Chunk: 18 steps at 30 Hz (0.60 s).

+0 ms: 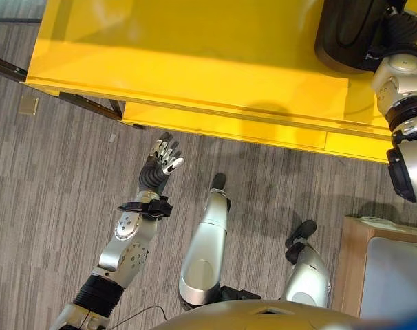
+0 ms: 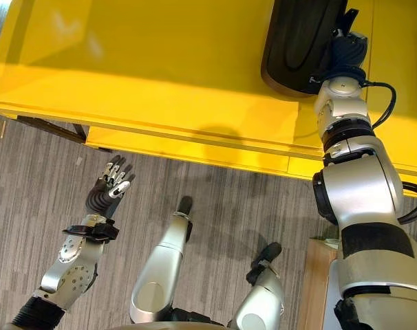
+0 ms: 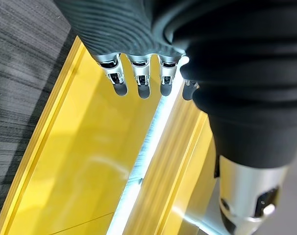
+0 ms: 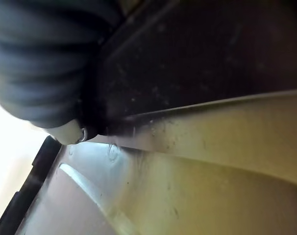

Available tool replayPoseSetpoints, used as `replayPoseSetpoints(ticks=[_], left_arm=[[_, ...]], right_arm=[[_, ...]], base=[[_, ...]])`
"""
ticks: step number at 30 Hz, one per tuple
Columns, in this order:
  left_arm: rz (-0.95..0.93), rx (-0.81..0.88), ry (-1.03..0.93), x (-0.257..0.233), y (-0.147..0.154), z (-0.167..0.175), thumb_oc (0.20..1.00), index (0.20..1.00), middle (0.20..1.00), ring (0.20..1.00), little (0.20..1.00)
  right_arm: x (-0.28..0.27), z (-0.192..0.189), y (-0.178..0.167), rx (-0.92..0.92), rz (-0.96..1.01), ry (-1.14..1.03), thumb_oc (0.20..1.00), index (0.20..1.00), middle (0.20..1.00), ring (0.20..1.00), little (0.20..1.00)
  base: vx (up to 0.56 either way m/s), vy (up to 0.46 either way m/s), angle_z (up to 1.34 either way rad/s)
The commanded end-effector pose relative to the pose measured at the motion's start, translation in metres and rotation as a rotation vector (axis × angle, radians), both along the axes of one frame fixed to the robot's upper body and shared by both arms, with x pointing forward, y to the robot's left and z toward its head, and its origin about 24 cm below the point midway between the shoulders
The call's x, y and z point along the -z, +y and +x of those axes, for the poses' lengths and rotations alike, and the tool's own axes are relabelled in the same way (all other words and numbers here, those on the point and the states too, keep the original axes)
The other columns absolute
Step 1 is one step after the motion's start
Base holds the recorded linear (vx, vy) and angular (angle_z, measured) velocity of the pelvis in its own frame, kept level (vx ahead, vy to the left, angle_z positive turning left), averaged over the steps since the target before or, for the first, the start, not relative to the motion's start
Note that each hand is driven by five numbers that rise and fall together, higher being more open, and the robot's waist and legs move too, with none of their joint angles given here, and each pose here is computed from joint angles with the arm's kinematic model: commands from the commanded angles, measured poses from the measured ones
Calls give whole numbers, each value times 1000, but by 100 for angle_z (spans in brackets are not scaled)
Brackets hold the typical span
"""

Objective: Move parts from the plastic box to the shelf.

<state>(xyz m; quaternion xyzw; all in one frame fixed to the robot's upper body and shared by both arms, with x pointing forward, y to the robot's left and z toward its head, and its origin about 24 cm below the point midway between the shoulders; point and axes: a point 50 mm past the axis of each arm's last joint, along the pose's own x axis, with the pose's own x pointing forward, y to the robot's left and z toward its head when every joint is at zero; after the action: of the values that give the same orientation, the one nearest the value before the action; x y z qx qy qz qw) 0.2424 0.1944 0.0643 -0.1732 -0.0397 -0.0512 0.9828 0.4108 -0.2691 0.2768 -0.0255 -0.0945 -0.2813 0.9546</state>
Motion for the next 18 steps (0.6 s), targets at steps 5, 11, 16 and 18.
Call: replayPoseSetpoints(ticks=[5, 11, 16, 18], left_arm=[[14, 36, -106, -21, -5, 3, 1000, 1000, 1000, 1000, 1000], [8, 39, -105, -21, -6, 4, 1000, 1000, 1000, 1000, 1000], [4, 39, -99, -21, -6, 3, 1000, 1000, 1000, 1000, 1000], [2, 42, -95, -20, -6, 3, 1000, 1000, 1000, 1000, 1000]], right_arm=[[-56, -8, 6, -25, 5, -226, 200, 200, 200, 200, 200], [-55, -6, 13, -51, 76, -240, 200, 200, 200, 200, 200], [-51, -3, 18, -66, 129, -235, 200, 200, 200, 200, 200], [-49, -3, 17, -60, 145, -229, 200, 200, 200, 200, 200]], base=[[-5, 2, 8], [-6, 17, 5], [-1, 4, 1], [0, 0, 0]])
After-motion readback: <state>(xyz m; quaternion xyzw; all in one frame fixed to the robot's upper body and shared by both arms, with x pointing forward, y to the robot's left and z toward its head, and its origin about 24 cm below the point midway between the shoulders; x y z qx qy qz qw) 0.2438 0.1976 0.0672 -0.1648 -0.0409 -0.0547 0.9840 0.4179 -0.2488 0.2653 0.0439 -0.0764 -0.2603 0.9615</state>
